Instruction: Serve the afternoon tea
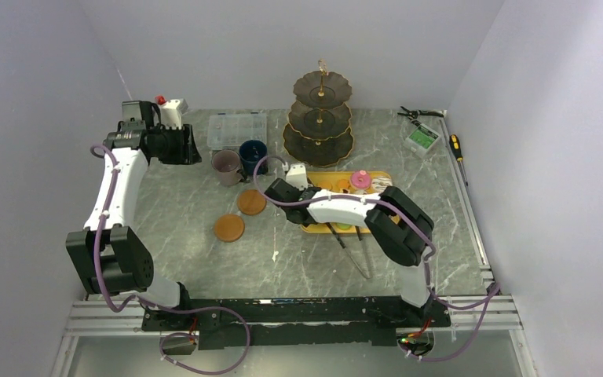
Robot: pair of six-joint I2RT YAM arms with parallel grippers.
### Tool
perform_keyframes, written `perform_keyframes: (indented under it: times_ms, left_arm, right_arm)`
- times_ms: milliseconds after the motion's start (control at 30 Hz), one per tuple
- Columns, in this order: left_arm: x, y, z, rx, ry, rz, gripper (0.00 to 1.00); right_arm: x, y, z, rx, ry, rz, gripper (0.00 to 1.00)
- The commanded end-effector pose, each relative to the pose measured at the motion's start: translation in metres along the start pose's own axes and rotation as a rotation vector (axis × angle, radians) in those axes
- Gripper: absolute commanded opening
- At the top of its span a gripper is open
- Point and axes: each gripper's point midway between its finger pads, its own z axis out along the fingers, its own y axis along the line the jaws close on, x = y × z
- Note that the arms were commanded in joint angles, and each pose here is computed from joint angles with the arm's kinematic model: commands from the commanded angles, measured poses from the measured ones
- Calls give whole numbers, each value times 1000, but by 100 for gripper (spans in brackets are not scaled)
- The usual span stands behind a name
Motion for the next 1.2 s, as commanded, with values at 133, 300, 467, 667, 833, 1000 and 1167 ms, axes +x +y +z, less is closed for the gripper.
perform_keyframes:
  times_ms: [133, 300, 467, 667, 833, 1000, 1167]
  left_arm:
    - [-13, -3, -8, -19, -34, 67, 54]
    - [-11, -4, -9, -24, -30, 82, 56]
    - [-9, -11, -6, 6, -18, 98, 64]
    - [-8, -25, -5, 67, 23, 124, 73]
    - [-4, -51, -8, 138, 43, 251, 93]
    - [11, -87, -3, 223, 83, 424, 94]
    - [23, -116, 1, 304, 146, 514, 94]
  right_arm:
    - [-45, 43, -8, -56, -72, 107, 11]
    - [-54, 45, -13, -63, -86, 101, 22]
    - [-76, 44, -45, -152, -134, 87, 48]
    - [-89, 8, -89, -184, -173, 71, 54]
    - [-58, -66, -91, -154, -99, 134, 53]
    - [-22, -123, -89, -121, -47, 186, 53]
    - [9, -133, -82, -107, 21, 162, 54]
